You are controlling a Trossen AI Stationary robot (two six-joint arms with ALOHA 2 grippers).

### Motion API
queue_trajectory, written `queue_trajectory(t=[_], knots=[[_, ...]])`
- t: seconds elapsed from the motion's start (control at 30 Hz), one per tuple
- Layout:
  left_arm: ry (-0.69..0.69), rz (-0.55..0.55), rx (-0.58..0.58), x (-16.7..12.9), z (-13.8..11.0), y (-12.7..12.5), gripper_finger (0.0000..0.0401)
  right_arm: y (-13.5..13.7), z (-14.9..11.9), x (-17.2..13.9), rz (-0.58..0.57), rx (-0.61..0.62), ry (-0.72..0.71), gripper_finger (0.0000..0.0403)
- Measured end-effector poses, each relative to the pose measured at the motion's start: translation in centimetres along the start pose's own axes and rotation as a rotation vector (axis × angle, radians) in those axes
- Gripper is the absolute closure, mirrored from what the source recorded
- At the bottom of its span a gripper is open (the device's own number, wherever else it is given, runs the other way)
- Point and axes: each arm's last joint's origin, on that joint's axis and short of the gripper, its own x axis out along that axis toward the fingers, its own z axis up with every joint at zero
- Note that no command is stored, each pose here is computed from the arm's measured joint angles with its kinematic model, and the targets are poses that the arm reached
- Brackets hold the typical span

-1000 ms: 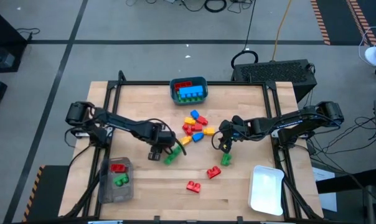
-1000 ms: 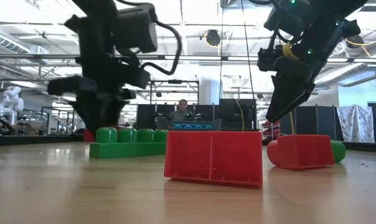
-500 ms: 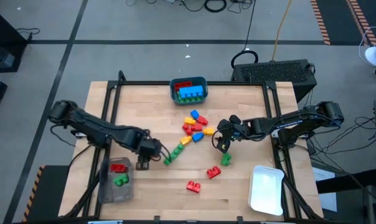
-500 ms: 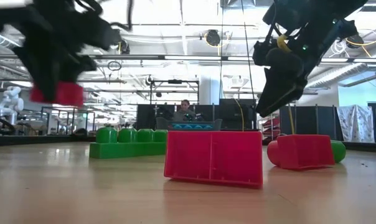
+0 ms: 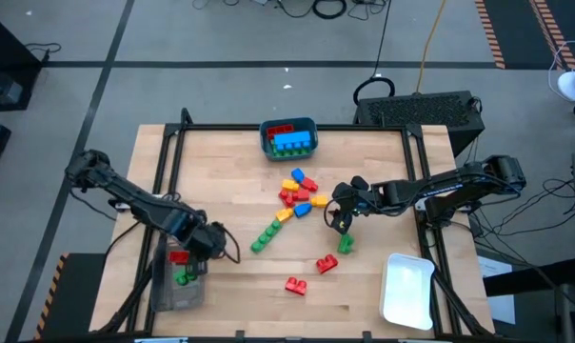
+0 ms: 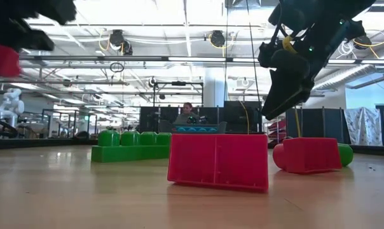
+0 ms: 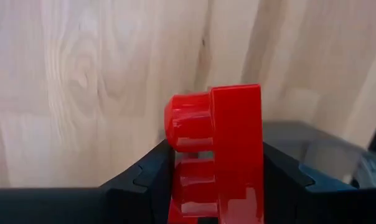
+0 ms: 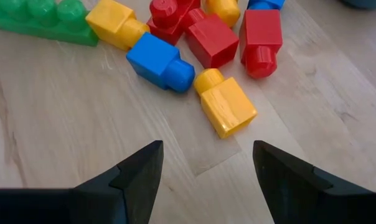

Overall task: Sort blocks by size
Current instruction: Put the red game piece into the grey container

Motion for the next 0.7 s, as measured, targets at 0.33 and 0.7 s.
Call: queue_trajectory(t=[0.33,0.7], knots=[[0.067,0.113,-0.086,0.2,-3.9,-2.4,0.0226,0.0,0.0,0.0,0.000,0.012,0.000,0.0165],[-0.056,0.192,-0.177,1.8,-5.7,-3.4,0.0148,0.0,0.1,0.0,0.005,0.040,-0.008,0.0165]])
